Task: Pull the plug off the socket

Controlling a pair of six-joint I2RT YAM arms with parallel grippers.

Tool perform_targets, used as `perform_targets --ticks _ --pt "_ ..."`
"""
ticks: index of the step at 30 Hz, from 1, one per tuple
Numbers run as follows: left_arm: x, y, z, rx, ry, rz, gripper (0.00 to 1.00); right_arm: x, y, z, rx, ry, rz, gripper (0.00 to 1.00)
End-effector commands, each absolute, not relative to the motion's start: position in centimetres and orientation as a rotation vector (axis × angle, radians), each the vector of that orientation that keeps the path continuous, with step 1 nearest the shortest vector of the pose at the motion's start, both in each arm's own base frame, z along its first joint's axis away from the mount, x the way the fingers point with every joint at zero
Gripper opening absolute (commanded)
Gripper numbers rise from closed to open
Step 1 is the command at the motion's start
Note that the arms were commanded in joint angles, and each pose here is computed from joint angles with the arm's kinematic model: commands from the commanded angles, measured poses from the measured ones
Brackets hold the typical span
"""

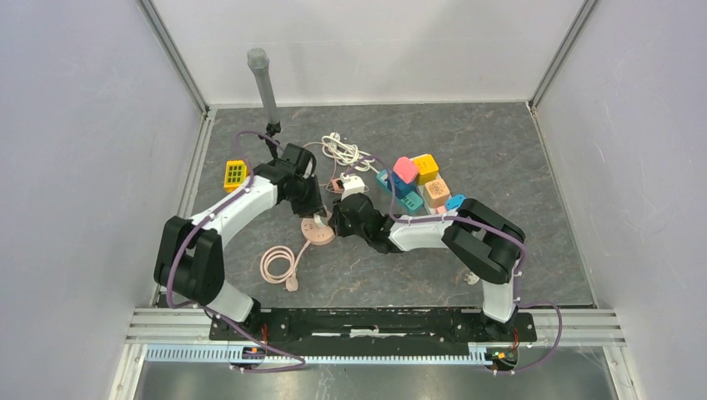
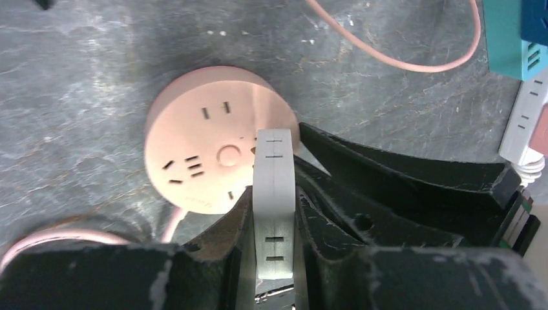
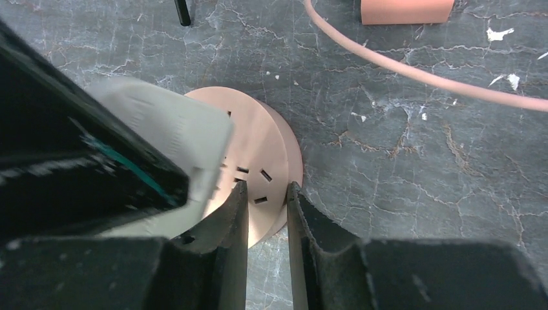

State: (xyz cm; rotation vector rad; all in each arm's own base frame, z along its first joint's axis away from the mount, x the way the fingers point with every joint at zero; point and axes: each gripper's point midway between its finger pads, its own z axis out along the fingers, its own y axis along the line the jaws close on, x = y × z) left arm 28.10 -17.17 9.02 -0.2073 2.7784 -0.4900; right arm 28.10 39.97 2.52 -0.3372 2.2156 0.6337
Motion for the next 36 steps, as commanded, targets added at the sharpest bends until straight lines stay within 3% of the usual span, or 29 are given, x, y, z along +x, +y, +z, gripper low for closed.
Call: perform_targets --ticks 1,6,14,18,24,30,36 --pt "29.9 -18.9 8.9 -0.232 2.733 -0.484 0.02 19.8 28.7 -9.9 -0.649 2.668 0.100 0.28" --pt "30.3 -14.9 9.7 -0.271 2.682 -0.272 0.02 20.2 28.8 -8.6 -0.624 2.629 0.130 0.30" --pt "29.5 -12.2 11.9 -0.377 2.586 -0.244 0.02 22.7 31.8 -3.3 -0.580 2.507 0.311 0.43" --pt "30.2 -12.2 12.5 -0.450 2.543 -0.341 0.02 23.8 32.8 0.5 -0.553 2.419 0.437 0.47" --pt "32.8 -15.2 13.6 -0.504 2.453 -0.606 0.02 23.9 32.9 5.5 -0.545 2.301 0.554 0.69" --pt "35.2 -18.2 13.7 -0.530 2.316 -0.853 0.11 24.3 30.0 8.1 -0.468 2.259 0.563 0.70" --pt "35.6 -17.7 9.7 -0.653 2.407 -0.774 0.18 25.2 26.2 10.2 -0.372 2.224 0.520 0.70"
